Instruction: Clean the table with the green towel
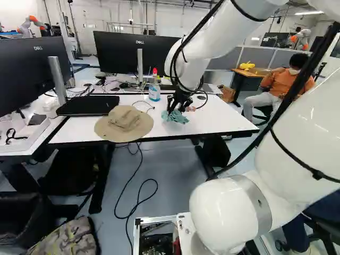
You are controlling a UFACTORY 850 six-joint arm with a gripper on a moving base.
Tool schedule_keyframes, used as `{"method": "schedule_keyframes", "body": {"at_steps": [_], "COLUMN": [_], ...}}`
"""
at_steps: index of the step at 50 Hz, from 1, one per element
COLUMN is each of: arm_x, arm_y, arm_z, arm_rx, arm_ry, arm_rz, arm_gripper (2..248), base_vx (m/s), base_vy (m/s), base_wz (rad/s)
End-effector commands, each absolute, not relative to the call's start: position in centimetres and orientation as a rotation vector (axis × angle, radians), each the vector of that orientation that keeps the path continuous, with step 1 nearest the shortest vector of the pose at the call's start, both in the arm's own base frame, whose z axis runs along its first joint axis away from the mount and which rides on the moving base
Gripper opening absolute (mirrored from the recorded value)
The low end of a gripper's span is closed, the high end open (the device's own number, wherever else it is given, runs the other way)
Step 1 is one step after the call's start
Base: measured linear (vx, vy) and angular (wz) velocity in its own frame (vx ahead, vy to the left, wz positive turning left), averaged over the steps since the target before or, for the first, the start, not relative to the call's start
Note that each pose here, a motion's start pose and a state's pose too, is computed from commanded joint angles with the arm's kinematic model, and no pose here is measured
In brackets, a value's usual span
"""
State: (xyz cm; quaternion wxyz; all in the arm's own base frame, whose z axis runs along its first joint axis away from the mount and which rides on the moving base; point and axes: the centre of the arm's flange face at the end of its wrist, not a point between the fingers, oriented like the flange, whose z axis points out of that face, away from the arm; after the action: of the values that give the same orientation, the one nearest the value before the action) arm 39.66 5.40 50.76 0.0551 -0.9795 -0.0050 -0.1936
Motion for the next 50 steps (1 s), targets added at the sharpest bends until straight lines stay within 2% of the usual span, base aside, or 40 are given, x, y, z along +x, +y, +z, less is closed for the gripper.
{"method": "schedule_keyframes", "body": {"at_steps": [27,50], "arm_x": [39.1,44.4], "arm_y": [5.2,3.4], "arm_z": [51.4,52.0], "arm_rx": [-2.975,-2.933], "arm_ry": [-0.014,0.075], "arm_rz": [-0.573,-0.811], "arm_gripper": [62,62], "base_vx": [0.0,0.0], "base_vy": [0.0,0.0], "base_wz": [0.0,0.0]}}
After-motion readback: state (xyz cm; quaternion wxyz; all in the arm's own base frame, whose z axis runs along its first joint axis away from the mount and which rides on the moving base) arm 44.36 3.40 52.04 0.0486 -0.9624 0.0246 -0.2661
